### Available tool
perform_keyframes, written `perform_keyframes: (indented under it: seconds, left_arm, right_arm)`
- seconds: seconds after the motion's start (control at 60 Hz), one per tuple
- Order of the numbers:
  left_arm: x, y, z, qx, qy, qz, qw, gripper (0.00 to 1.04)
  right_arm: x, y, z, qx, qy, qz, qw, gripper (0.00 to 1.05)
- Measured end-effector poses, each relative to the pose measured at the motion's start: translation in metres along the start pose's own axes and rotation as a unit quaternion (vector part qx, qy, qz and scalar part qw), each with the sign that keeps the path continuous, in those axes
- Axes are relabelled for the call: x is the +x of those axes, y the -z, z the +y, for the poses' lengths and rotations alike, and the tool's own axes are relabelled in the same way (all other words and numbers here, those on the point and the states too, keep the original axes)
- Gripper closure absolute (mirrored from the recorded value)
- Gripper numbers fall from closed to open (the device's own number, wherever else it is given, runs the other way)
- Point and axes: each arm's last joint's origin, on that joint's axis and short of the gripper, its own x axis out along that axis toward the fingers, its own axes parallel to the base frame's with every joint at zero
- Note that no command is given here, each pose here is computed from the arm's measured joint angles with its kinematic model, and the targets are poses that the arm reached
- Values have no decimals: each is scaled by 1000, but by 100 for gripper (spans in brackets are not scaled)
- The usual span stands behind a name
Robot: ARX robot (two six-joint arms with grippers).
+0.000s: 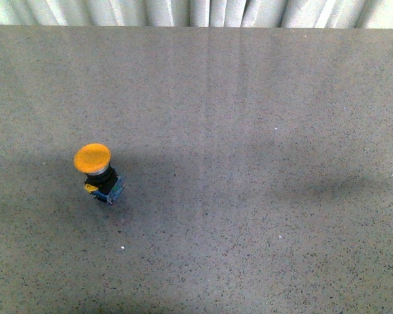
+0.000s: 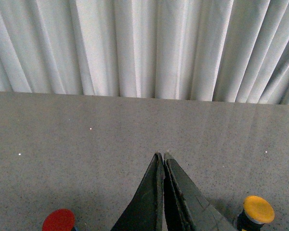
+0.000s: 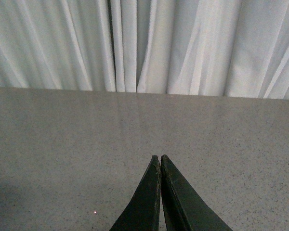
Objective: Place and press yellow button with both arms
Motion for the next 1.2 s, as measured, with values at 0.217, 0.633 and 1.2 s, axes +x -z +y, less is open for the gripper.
perform_keyframes:
  seconds: [0.217, 0.633, 1.2]
  left_arm:
    - [0, 0, 0, 0, 0, 0, 1000, 103]
    - [0, 0, 0, 0, 0, 0, 1000, 103]
    - [0, 0, 0, 0, 0, 0, 1000, 103]
  right_arm:
    - [-8, -3, 0, 0, 0, -6, 1000, 103]
    - [-23, -6, 0, 0, 0, -9, 1000, 103]
    - [-42, -2, 0, 0, 0, -6, 1000, 103]
